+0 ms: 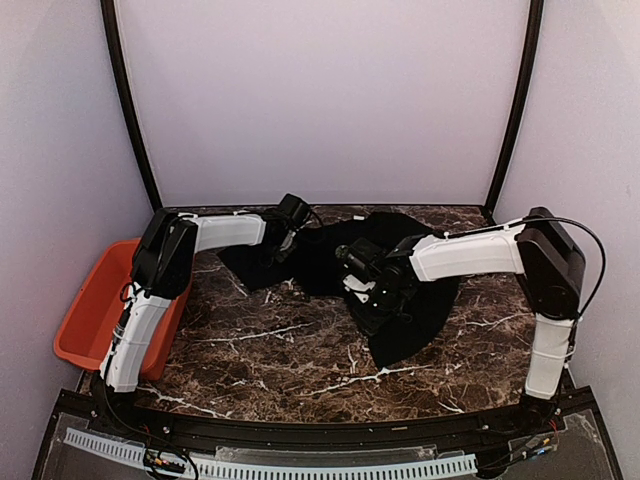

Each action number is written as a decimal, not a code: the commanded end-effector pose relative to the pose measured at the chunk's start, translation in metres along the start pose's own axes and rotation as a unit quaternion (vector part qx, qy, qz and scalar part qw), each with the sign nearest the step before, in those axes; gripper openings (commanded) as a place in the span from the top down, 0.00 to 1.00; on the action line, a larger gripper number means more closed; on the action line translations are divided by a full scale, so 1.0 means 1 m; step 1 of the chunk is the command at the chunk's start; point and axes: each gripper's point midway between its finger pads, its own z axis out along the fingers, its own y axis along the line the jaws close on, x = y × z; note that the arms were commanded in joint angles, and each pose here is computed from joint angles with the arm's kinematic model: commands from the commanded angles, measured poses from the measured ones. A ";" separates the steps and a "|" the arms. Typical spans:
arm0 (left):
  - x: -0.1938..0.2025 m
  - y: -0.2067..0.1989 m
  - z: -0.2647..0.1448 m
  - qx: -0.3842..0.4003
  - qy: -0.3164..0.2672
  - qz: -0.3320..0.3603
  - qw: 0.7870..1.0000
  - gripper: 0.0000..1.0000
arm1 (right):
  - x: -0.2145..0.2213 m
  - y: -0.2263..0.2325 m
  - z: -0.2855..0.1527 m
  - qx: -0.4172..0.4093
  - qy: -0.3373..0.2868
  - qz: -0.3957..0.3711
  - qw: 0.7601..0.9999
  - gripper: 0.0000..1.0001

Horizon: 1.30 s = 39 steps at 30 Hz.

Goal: Pin the brooch onto the clothing
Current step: Flatten out the clothing with brooches at the center of the board.

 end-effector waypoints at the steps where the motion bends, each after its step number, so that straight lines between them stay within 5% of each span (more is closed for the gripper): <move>1: 0.025 -0.007 -0.001 0.029 0.037 0.023 0.999 0.43 | -0.009 -0.006 0.007 0.003 -0.003 0.019 1.000 0.49; 7: 0.023 -0.007 -0.001 0.029 0.034 0.023 0.999 0.43 | 0.014 0.005 0.020 -0.037 0.028 0.013 0.999 0.99; 12: 0.023 -0.005 -0.001 0.025 0.033 0.025 0.999 0.43 | 0.026 0.021 0.004 -0.081 0.027 -0.018 0.996 1.00; 20: 0.030 0.014 0.011 0.019 0.044 0.011 0.999 0.44 | 0.069 0.060 -0.089 -0.149 -0.005 -0.157 0.976 1.00; 39: 0.020 0.083 0.063 -0.020 0.050 -0.035 0.998 0.45 | 0.093 0.094 -0.192 -0.181 -0.024 -0.231 0.956 1.00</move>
